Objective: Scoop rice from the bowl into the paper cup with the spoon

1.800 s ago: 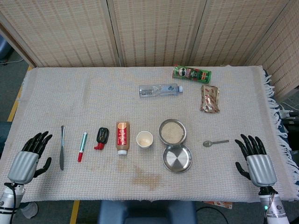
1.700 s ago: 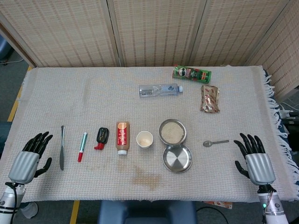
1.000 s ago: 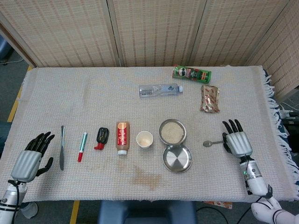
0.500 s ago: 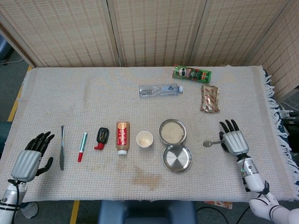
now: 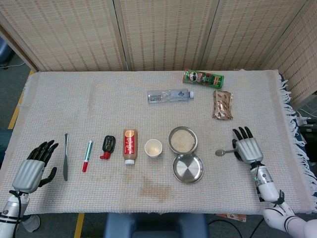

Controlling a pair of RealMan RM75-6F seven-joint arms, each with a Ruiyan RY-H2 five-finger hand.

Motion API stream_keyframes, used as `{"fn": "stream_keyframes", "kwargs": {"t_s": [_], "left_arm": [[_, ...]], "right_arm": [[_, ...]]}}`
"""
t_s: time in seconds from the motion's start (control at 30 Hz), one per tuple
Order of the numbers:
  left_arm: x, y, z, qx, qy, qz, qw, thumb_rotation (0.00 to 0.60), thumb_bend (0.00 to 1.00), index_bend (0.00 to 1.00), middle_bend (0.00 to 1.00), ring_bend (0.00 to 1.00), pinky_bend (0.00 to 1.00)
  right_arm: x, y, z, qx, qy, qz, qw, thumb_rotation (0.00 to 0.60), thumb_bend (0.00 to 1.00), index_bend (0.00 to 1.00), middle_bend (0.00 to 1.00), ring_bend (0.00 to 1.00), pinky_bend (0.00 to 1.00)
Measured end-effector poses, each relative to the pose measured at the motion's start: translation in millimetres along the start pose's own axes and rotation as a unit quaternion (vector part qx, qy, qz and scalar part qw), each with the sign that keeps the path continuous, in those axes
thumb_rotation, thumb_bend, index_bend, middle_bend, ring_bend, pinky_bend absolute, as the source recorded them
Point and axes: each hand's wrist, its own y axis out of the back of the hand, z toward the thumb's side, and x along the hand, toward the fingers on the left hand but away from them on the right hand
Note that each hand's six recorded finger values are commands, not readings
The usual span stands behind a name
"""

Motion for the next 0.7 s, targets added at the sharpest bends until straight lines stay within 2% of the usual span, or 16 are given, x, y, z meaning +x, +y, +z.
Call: {"fn": "stream_keyframes", "kwargs": {"t_s": [0.7], "left_arm": [[-0.8, 1.1, 1.0, 0.003, -0.002, 0.004, 1.0, 0.6, 0.47, 0.0, 0.0, 0.0, 0.16]], "right_arm": [[-0.2, -3.3, 0.0, 0.0, -0.003, 0.011, 0.9999, 0.6, 0.28, 0.55, 0.11, 0.0, 0.0]]}}
